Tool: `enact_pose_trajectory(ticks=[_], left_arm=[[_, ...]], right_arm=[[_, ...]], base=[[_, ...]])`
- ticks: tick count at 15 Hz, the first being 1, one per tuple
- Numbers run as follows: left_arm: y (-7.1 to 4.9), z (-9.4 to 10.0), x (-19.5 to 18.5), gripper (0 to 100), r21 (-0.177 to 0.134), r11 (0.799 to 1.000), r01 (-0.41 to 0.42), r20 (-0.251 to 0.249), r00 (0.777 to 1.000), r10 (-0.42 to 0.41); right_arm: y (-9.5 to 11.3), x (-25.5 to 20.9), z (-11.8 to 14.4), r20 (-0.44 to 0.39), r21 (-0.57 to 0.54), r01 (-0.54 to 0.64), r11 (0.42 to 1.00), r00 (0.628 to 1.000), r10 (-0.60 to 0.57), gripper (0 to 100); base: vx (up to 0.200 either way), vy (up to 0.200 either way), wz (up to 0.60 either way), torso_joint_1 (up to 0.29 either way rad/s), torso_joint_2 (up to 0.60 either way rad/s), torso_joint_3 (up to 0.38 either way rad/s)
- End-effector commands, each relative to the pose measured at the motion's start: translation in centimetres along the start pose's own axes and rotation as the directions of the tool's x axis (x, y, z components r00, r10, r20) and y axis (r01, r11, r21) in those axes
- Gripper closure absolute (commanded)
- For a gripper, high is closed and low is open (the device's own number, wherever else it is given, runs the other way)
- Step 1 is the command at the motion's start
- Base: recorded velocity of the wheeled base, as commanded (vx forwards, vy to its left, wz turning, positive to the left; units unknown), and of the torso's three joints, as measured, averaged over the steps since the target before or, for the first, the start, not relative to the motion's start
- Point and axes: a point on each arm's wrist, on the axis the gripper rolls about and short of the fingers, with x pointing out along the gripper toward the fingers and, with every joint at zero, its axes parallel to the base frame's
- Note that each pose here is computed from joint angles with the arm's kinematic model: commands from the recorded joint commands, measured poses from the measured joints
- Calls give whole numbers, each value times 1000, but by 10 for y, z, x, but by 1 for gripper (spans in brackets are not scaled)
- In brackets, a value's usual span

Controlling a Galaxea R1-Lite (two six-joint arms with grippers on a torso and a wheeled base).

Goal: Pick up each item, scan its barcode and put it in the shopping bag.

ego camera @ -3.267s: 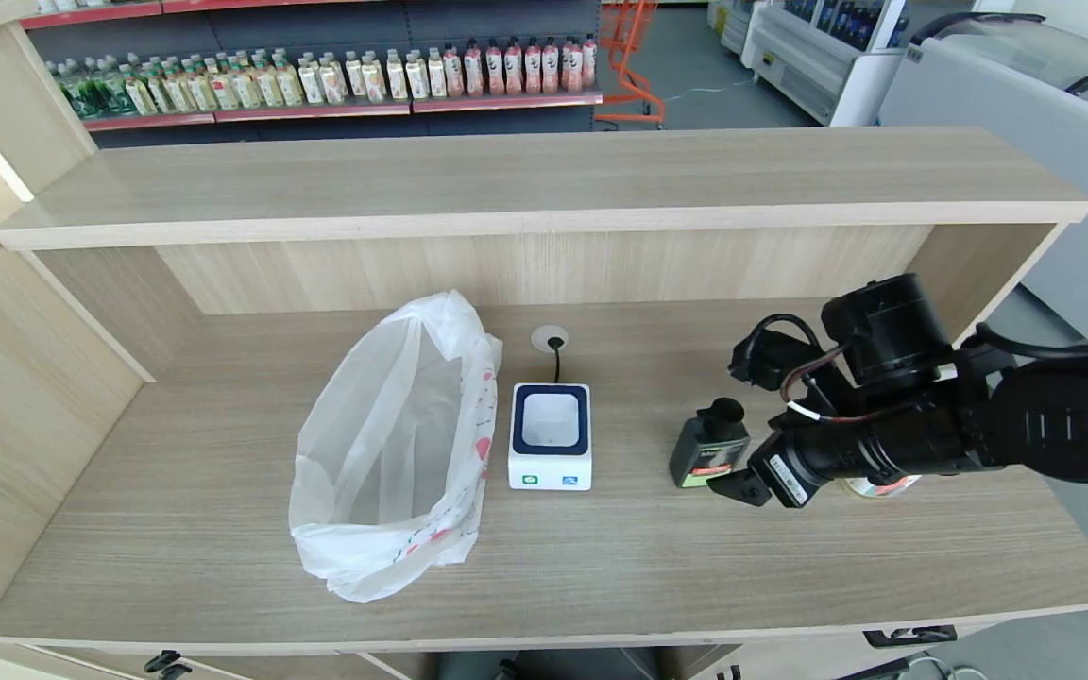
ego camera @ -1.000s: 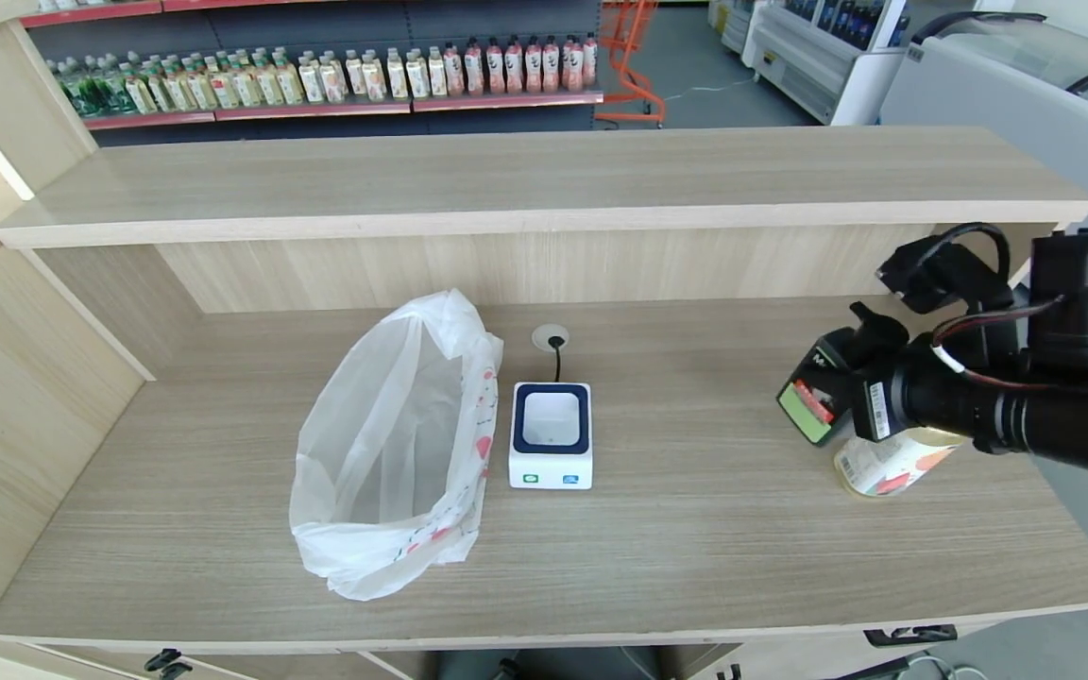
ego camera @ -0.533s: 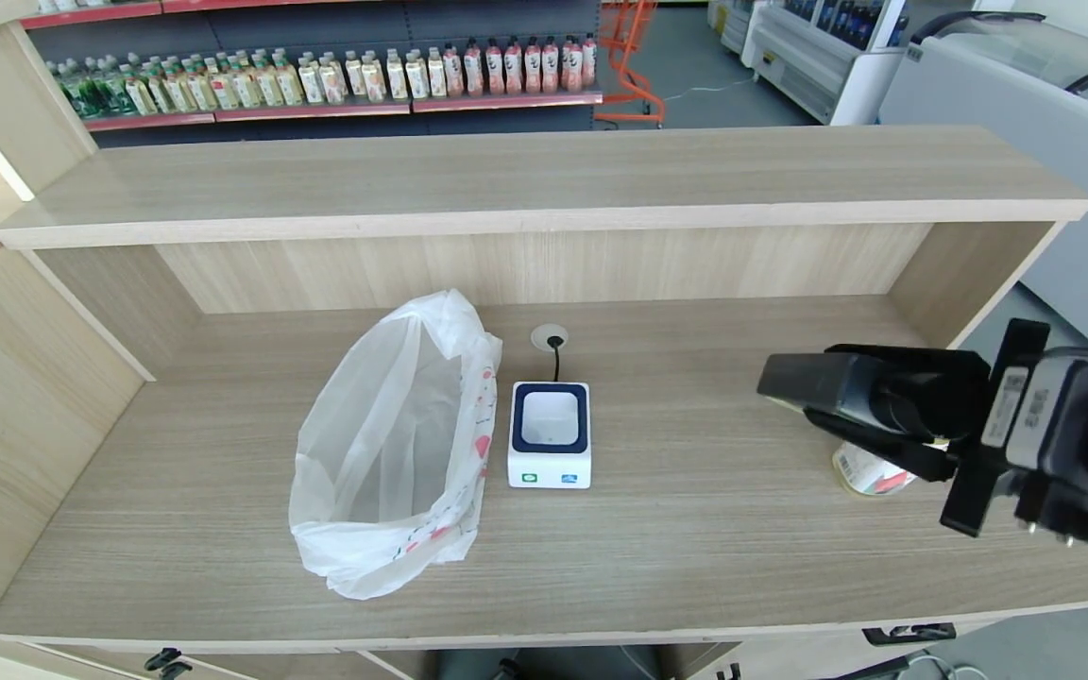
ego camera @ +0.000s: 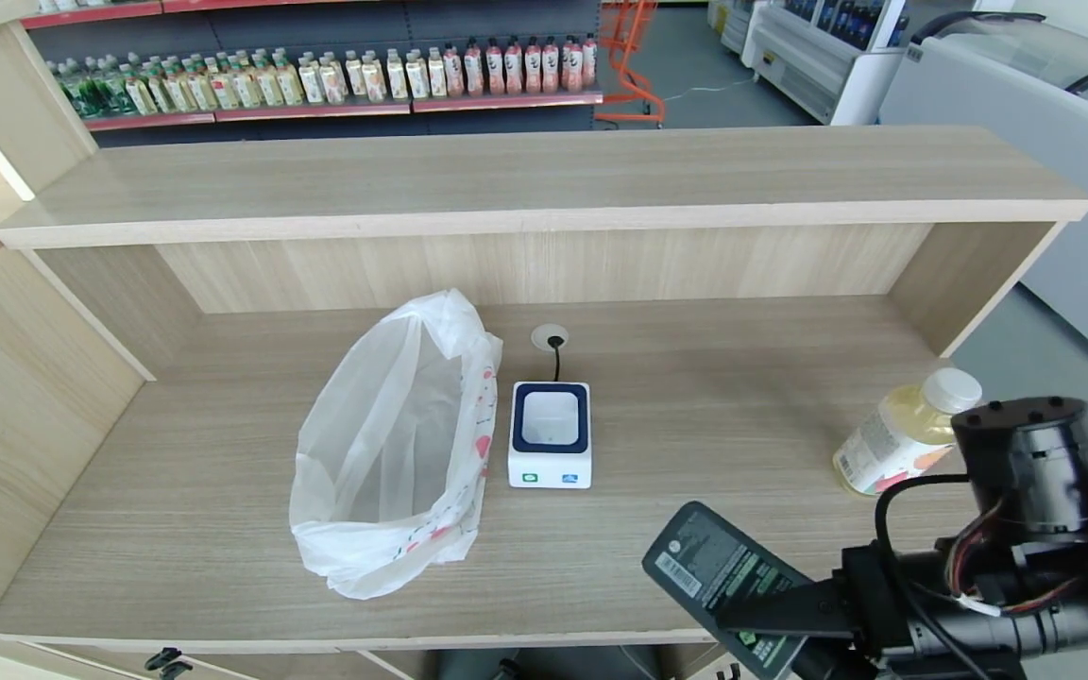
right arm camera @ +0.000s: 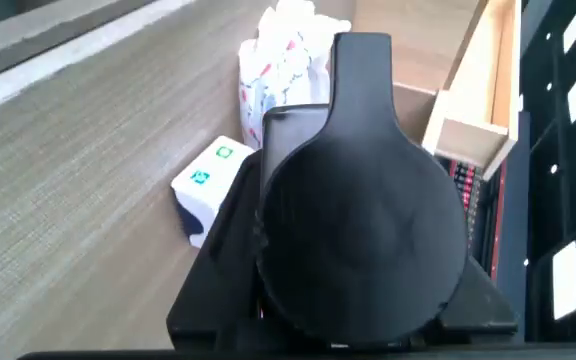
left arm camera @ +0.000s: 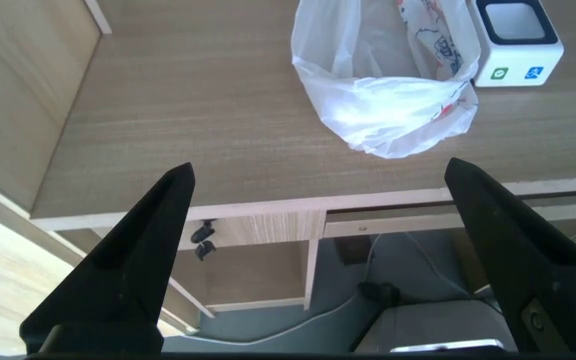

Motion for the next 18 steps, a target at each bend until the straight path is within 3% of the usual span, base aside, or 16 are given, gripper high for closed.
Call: enact_pose_trajectory(ticks=[1,5,10,18], left_arm=[[0,0,0,0,0,1000,0,-2,1000,0],[0,0,0,0,0,1000,0,-2,1000,0],[0,0,0,0,0,1000,0,-2,1000,0],[0,0,0,0,0,1000,0,-2,1000,0]], right_arm=[[33,26,2,141,56,3,998,990,-11,100],[14,50,-42,183,-104,270,957,951,-249,100],[16,70,-36,246,-98,287,953,935,-256,100],[20,95,-66,237,-134,318,938,930,-281,100]], base=[[0,0,0,0,0,0],[0,0,0,0,0,0],[0,0,0,0,0,0],[0,0,0,0,0,0]])
